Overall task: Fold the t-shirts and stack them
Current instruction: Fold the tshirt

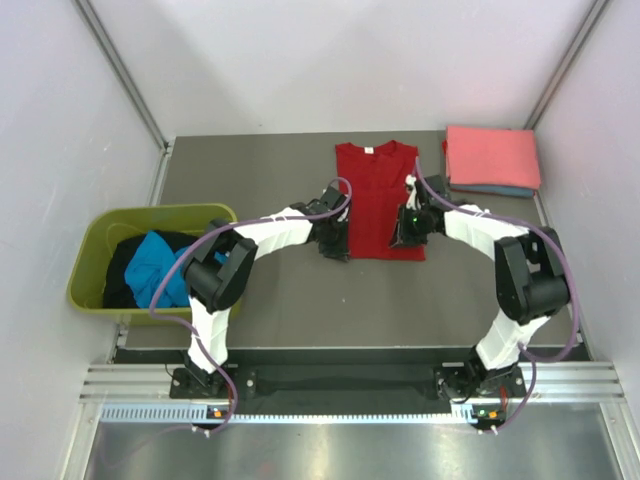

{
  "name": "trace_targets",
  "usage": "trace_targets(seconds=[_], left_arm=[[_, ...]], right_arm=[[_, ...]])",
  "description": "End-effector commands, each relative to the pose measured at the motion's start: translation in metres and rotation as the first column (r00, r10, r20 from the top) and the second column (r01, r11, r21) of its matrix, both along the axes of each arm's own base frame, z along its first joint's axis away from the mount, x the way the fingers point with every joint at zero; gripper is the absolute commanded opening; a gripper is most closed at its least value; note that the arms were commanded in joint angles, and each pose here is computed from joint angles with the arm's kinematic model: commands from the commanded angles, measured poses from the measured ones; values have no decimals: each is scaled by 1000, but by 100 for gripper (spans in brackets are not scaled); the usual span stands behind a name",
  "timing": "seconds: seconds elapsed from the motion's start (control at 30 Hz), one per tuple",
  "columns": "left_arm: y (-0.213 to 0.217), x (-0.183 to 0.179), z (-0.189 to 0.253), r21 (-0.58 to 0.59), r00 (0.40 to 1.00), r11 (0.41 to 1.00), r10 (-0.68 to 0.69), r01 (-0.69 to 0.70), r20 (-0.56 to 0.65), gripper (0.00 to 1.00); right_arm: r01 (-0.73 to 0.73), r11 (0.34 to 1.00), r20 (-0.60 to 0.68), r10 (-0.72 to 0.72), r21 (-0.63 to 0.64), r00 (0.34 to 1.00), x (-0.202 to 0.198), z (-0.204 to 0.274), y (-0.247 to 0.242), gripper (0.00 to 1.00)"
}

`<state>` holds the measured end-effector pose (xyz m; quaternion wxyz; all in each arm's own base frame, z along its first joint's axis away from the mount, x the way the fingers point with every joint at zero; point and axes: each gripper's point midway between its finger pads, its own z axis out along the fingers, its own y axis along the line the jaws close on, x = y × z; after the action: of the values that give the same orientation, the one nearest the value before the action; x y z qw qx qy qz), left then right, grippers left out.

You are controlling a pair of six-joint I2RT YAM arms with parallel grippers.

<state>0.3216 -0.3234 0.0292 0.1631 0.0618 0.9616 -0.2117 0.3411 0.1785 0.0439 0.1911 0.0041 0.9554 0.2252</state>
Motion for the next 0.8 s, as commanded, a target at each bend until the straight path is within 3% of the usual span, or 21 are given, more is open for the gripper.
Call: trace_targets(seconds=[0.0, 0.2, 0.53, 0.77], left_arm=[[11, 21, 48, 35, 992, 998, 41, -46, 123, 14], [16, 30, 28, 74, 992, 994, 68, -76, 105, 14], [41, 10, -5, 174, 994, 978, 107, -112, 38, 13], [43, 10, 35, 151, 992, 982, 100, -111, 79, 15]], right_arm=[[38, 999, 98, -35, -27, 995, 5, 36, -13, 16], [115, 987, 101, -104, -116, 989, 5, 31, -49, 16], [181, 942, 41, -176, -282, 983, -8, -20, -90, 14], [198, 932, 57, -189, -305, 980, -6, -9, -96, 17]])
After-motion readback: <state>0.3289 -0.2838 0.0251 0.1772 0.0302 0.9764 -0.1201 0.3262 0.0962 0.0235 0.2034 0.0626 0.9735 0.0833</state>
